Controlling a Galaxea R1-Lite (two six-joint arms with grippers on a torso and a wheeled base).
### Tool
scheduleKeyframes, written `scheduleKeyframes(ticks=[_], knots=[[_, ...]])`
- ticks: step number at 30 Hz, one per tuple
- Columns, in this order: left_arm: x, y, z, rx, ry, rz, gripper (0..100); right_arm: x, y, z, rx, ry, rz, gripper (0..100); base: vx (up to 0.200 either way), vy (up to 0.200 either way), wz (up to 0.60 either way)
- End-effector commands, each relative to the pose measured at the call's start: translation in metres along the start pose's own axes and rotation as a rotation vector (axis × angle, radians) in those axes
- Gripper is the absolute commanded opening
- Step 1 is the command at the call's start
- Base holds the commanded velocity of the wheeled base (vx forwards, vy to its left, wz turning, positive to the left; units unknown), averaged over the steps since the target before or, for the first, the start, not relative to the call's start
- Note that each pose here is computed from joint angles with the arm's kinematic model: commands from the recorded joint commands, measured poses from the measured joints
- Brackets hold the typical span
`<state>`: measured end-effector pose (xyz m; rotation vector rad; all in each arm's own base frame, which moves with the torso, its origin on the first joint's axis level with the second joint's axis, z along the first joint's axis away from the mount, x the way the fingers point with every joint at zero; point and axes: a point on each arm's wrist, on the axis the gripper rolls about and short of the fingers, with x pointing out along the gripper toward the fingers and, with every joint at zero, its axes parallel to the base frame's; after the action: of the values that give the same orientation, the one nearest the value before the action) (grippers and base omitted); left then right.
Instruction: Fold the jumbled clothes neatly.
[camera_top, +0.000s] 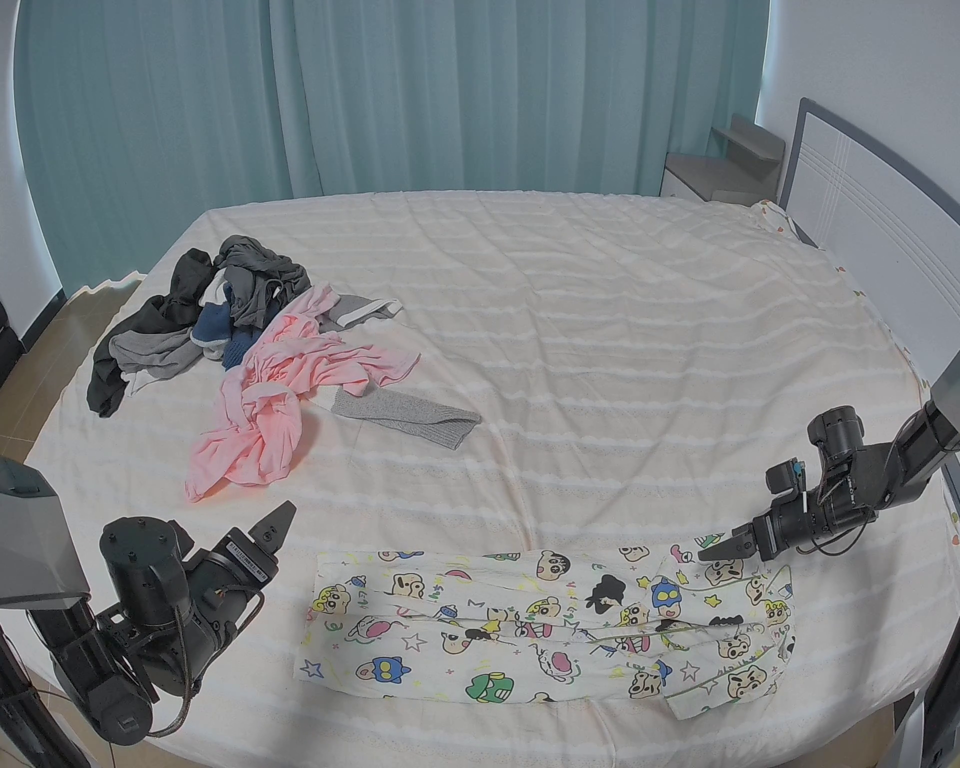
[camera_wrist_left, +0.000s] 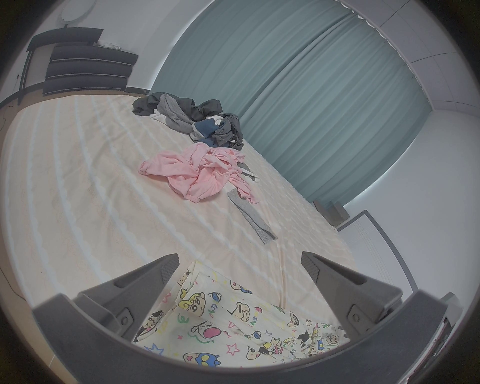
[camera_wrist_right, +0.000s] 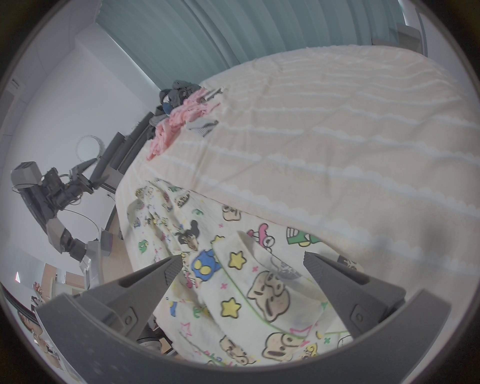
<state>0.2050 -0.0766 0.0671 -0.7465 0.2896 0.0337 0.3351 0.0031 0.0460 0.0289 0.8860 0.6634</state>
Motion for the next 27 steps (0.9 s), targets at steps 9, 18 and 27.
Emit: scheduleKeyframes(ticks=[9,18,27], knots=[[0.000,-0.002,-0.002,0.000,0.000,-0.011,100,-0.022,0.032,-0.027,0.018,0.014,0.076,100,0.000,0.000,0.00],[0.001,-0.002,-0.003,0.000,0.003,-0.008,100,0.005,0.019,-0.044,0.072,0.091,0.095,100,0.000,0.000,0.00],[0.001,-0.002,-0.003,0.000,0.003,-0.008,100,0.031,0.005,-0.064,0.100,0.150,0.063,100,0.000,0.000,0.00]])
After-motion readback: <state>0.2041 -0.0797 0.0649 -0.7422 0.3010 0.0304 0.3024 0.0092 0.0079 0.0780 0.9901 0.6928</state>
